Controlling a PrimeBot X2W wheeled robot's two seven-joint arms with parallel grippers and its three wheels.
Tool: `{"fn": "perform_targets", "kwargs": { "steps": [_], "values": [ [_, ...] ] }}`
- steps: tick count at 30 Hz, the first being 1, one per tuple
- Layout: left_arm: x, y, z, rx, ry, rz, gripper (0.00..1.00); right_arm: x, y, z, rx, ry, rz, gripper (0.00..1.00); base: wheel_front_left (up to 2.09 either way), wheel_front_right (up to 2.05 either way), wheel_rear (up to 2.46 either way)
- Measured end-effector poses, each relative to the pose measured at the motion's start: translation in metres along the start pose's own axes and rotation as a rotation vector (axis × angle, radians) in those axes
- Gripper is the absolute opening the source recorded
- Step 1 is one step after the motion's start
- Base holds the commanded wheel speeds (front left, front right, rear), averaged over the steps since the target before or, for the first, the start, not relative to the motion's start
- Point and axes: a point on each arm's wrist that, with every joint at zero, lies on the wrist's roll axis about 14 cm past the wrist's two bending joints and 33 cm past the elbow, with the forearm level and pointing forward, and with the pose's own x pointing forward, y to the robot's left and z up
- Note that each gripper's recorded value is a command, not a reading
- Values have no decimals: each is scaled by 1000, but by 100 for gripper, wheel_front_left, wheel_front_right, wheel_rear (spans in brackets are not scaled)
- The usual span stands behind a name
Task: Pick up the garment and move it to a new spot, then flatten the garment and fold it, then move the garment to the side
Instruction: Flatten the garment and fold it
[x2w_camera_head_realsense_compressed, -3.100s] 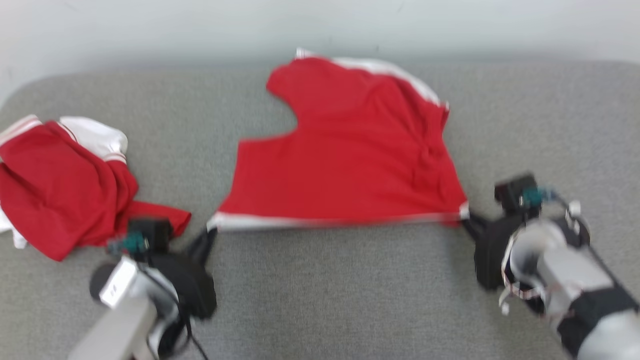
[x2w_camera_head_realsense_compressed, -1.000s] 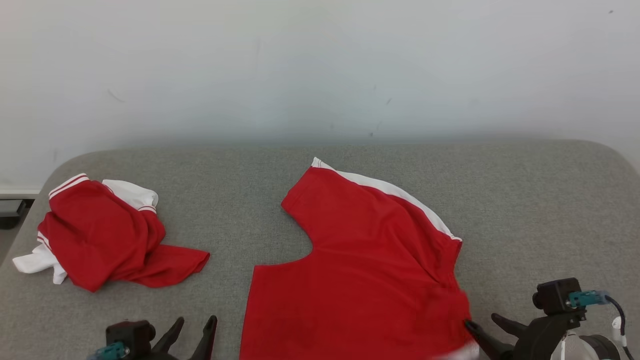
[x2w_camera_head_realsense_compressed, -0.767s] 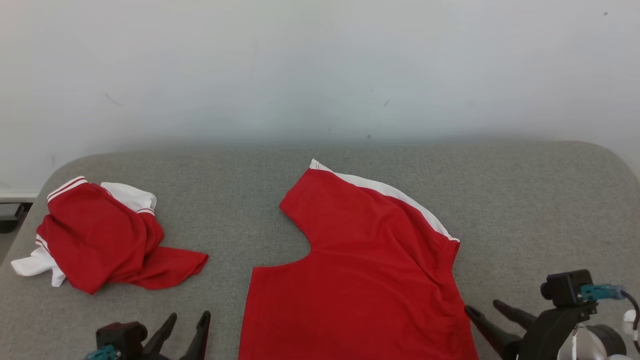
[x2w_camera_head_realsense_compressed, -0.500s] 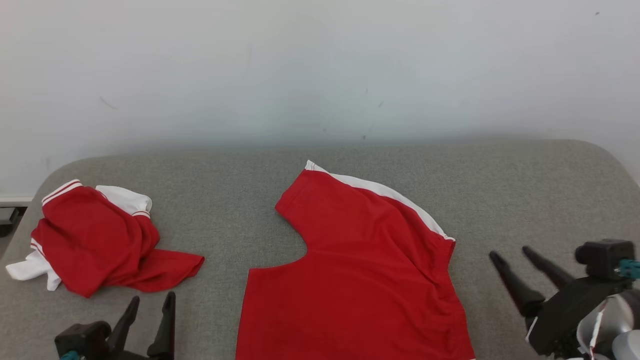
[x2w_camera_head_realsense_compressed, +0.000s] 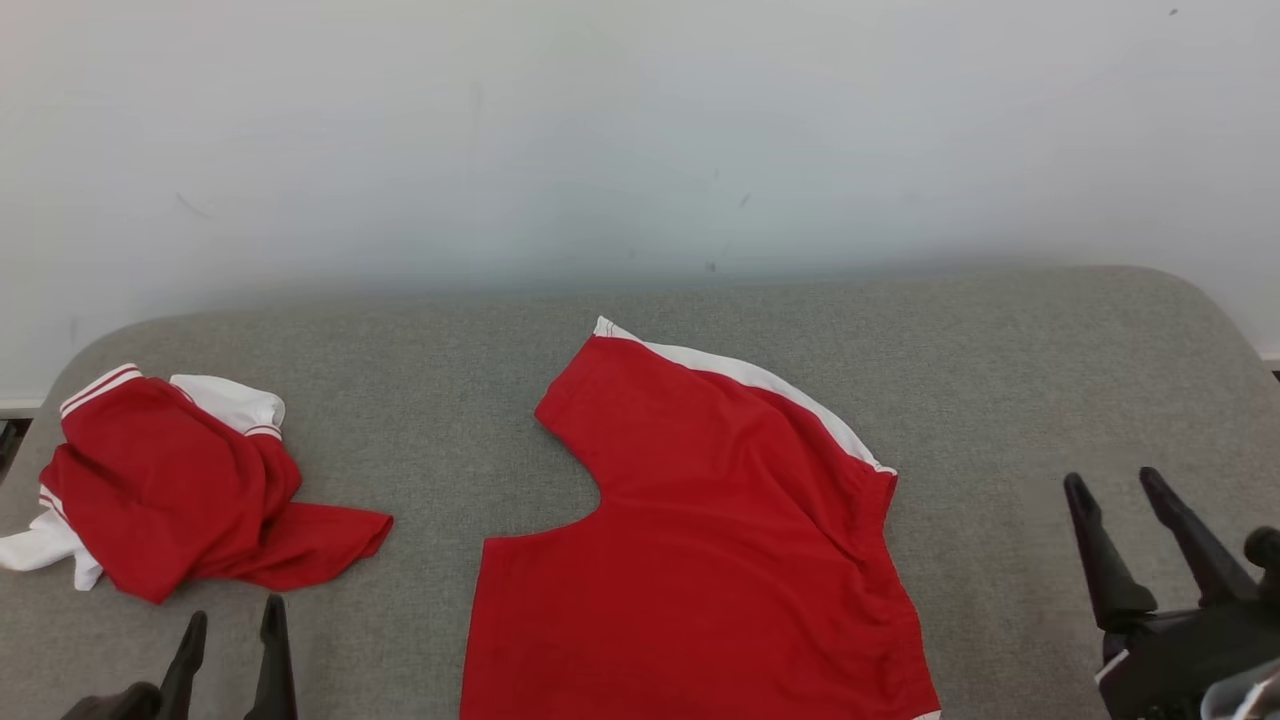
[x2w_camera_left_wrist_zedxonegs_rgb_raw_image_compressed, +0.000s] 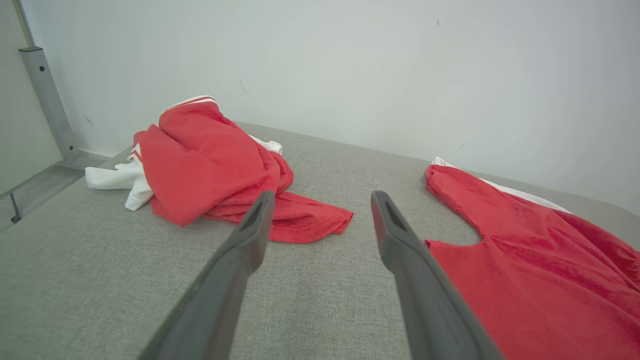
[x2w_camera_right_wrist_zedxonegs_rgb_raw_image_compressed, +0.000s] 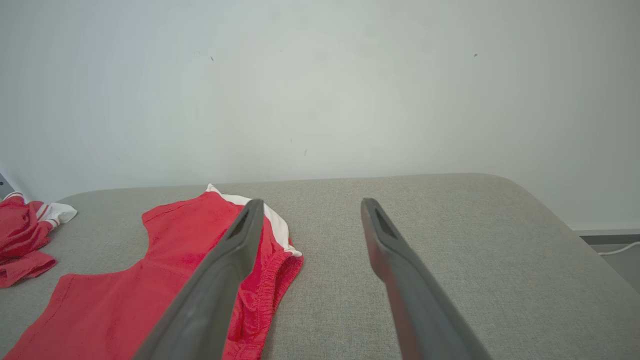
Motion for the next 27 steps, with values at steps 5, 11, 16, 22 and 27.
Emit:
{"fn": "perform_targets", "kwargs": {
  "steps": [5,11,16,22,27],
  "values": [
    [-6,0,2,41,-19,10,100,-8,-13,5,0,-61,-53,100,0,0,0],
    [-6,-8,7,41,-49,12,100,-15,-23,0,25,-106,-131,100,0,0,0],
    [-9,-12,6,43,-56,19,100,-16,-28,-1,28,-129,-173,100,0,0,0],
    [-10,-15,4,59,-45,15,100,-20,-28,-16,15,-89,-187,100,0,0,0],
    [-9,-13,6,78,-47,27,100,-19,-25,-18,9,-87,-187,100,0,0,0]
  ]
}}
